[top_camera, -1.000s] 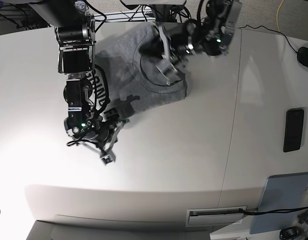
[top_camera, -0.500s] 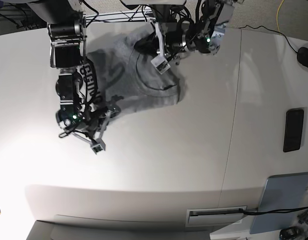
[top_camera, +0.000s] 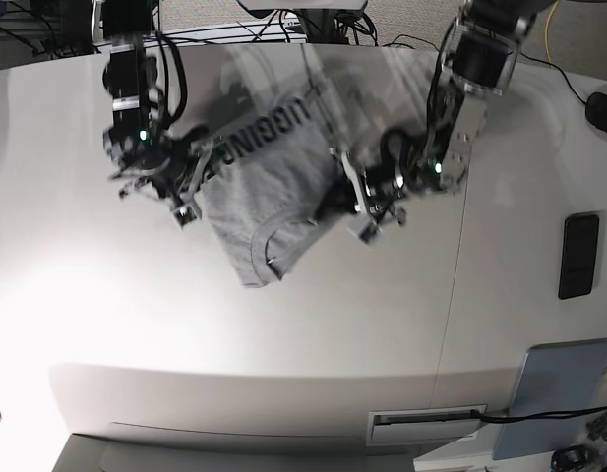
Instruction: Fold the T-shirt properly
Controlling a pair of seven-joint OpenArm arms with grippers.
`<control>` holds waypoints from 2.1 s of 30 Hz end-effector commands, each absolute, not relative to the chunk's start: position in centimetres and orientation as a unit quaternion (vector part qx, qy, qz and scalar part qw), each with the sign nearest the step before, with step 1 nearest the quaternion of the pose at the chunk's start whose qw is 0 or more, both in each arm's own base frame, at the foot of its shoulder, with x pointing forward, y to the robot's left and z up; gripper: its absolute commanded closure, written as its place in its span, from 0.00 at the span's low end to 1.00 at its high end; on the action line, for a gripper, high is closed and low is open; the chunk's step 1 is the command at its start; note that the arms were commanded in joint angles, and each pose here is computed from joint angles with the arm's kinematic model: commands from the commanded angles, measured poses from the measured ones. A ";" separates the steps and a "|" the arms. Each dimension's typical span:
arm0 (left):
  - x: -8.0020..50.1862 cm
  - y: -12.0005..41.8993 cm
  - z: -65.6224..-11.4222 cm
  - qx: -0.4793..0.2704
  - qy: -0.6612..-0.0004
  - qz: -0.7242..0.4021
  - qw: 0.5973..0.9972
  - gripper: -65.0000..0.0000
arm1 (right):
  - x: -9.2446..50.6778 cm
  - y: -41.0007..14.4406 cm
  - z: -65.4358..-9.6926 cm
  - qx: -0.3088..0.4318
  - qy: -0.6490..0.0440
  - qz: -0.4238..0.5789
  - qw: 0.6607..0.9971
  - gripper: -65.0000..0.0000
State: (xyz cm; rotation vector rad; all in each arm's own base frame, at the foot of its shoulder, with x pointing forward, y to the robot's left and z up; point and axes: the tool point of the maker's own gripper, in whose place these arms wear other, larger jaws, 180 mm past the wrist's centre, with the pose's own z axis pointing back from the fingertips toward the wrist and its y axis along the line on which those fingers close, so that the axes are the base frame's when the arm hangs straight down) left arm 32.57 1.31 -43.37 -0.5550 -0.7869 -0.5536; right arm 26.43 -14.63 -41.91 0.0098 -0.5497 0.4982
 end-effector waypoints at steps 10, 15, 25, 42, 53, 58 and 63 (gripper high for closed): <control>36.8 4.7 -42.3 -0.183 -0.370 -0.268 0.871 1.00 | 22.6 -12.5 -41.6 0.057 -0.267 0.241 0.931 1.00; 37.1 3.6 -39.6 -0.193 -0.386 -0.280 0.858 1.00 | 22.2 -12.1 -40.3 0.057 -0.285 0.247 0.924 1.00; 36.7 4.7 -31.3 -0.189 -0.465 -0.264 0.824 1.00 | 21.9 -12.2 -39.9 0.051 -0.286 0.241 0.926 1.00; 21.7 15.7 -35.3 -0.147 -0.387 -0.123 0.902 1.00 | 12.4 -23.1 -34.2 -0.059 -0.259 0.112 0.957 1.00; 3.1 17.5 -42.0 -0.187 -0.177 -0.065 0.964 1.00 | -2.9 -27.2 -38.1 -0.062 -0.029 0.052 0.996 1.00; -2.9 19.2 -46.7 -0.187 -0.125 -0.011 0.974 1.00 | -8.6 -29.8 -42.8 -0.061 0.037 -0.008 0.997 1.00; -7.6 20.6 -52.3 -0.194 -0.062 0.047 0.978 1.00 | -12.6 -32.4 -48.9 -0.075 0.090 -0.044 0.992 1.00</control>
